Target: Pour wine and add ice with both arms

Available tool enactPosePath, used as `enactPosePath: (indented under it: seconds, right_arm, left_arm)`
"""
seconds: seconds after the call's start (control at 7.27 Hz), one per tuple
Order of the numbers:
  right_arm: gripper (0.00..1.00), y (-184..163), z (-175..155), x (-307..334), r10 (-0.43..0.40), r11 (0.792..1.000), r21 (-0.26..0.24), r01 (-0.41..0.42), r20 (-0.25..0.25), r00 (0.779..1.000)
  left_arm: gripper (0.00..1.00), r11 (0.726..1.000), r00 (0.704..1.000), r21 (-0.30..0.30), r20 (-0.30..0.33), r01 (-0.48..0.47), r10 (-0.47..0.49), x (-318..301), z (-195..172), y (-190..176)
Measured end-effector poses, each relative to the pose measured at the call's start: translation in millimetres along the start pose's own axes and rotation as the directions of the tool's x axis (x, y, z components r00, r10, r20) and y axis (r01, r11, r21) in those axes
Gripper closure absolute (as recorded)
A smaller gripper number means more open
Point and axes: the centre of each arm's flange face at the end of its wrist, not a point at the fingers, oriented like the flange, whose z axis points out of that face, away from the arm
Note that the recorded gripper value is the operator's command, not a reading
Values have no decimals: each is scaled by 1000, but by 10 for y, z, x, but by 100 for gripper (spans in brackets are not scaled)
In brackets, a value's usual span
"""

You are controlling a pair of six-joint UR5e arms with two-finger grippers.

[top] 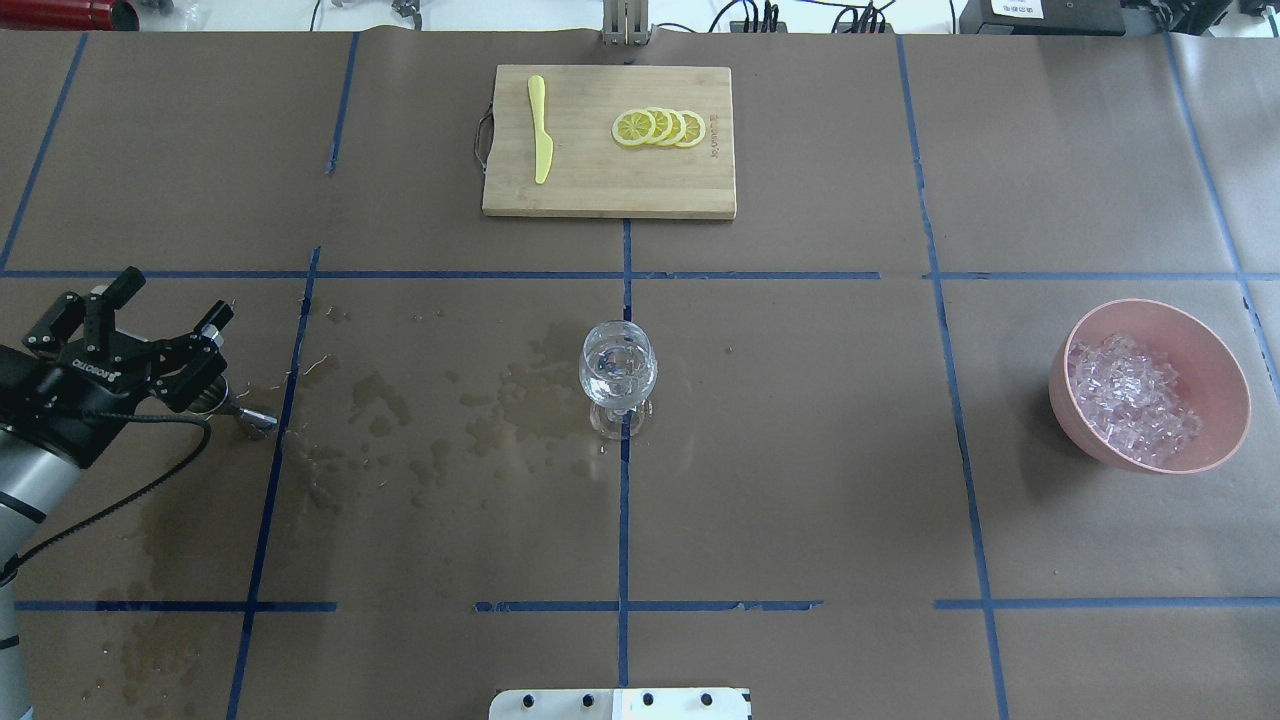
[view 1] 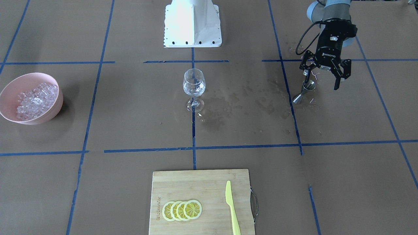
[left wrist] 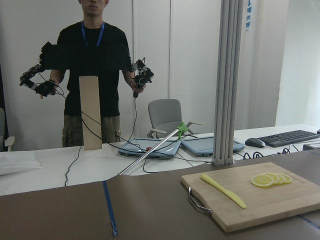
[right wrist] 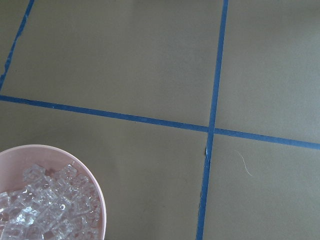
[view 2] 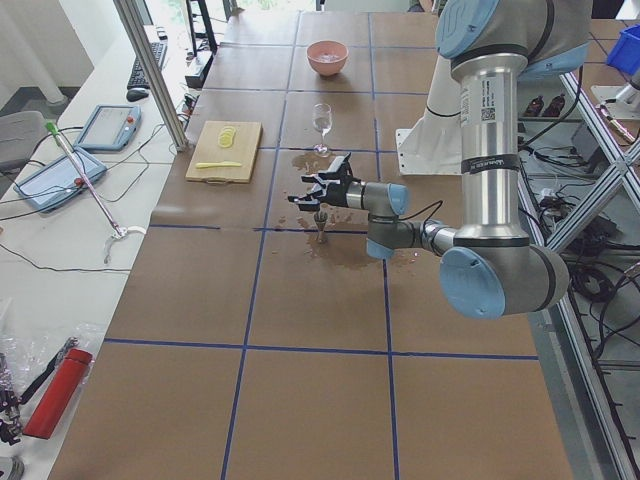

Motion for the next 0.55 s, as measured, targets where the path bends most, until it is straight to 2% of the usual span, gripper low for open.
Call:
enactPosePath:
  seconds: [0.28, 0.55]
  right_arm:
    - [0, 2, 5, 6, -3, 1000, -1, 3, 0, 1000]
    - [0, 9, 10, 13, -4, 1000, -2, 4, -1, 1000]
  left_arm:
    - [0, 985, 996, -143, -24, -92, 90, -551, 390, -343]
    - [0, 940, 994, -324, -35, -105, 99, -1104, 824, -869]
